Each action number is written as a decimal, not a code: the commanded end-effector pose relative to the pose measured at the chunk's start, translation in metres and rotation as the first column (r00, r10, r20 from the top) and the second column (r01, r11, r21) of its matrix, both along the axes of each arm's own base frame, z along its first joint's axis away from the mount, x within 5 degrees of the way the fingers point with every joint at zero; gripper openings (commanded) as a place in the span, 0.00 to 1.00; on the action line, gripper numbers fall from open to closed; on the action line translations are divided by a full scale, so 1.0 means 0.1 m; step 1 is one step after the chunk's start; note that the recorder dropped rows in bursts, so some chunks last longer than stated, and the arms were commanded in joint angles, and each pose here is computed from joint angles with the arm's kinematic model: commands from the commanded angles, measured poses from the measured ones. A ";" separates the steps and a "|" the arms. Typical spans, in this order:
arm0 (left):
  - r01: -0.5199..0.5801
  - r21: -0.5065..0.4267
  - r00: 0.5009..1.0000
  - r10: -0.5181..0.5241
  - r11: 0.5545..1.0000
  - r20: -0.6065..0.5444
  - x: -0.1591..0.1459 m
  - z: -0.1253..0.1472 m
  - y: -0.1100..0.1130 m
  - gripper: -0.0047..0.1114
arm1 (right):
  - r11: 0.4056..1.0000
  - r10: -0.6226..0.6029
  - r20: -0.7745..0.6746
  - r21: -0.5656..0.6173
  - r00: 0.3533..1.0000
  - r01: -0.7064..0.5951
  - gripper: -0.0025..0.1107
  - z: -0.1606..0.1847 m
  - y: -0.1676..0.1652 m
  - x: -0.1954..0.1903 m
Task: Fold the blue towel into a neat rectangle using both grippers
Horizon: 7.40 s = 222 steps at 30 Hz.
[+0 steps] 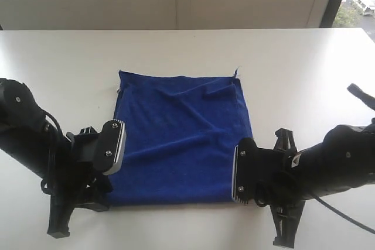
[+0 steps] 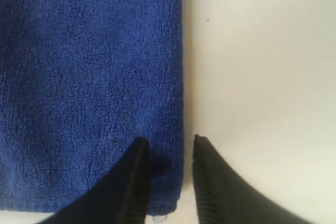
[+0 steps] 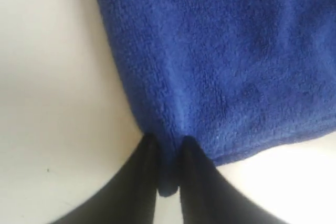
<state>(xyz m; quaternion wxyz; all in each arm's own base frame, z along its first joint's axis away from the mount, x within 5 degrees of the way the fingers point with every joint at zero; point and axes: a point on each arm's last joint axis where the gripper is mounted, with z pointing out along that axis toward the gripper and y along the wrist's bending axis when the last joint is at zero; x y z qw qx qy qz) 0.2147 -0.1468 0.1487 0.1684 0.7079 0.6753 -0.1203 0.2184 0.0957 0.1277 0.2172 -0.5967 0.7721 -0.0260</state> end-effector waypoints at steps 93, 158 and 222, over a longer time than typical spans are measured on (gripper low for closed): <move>-0.058 -0.167 0.973 0.094 0.984 0.213 -0.28 0.66 0.13 0.04 | 0.995 0.079 0.245 0.041 0.966 -0.092 0.02 0.87 -0.11 -0.46; -0.397 -0.370 0.830 0.501 0.840 0.246 -0.16 0.89 0.23 0.04 | 0.999 -0.005 0.390 0.051 0.921 -0.015 0.02 1.04 -0.09 -0.18; -0.540 -0.350 0.606 0.642 0.765 0.470 1.29 0.07 -0.20 0.69 | 0.963 -0.254 0.359 0.177 0.898 0.202 0.46 0.39 -0.12 1.20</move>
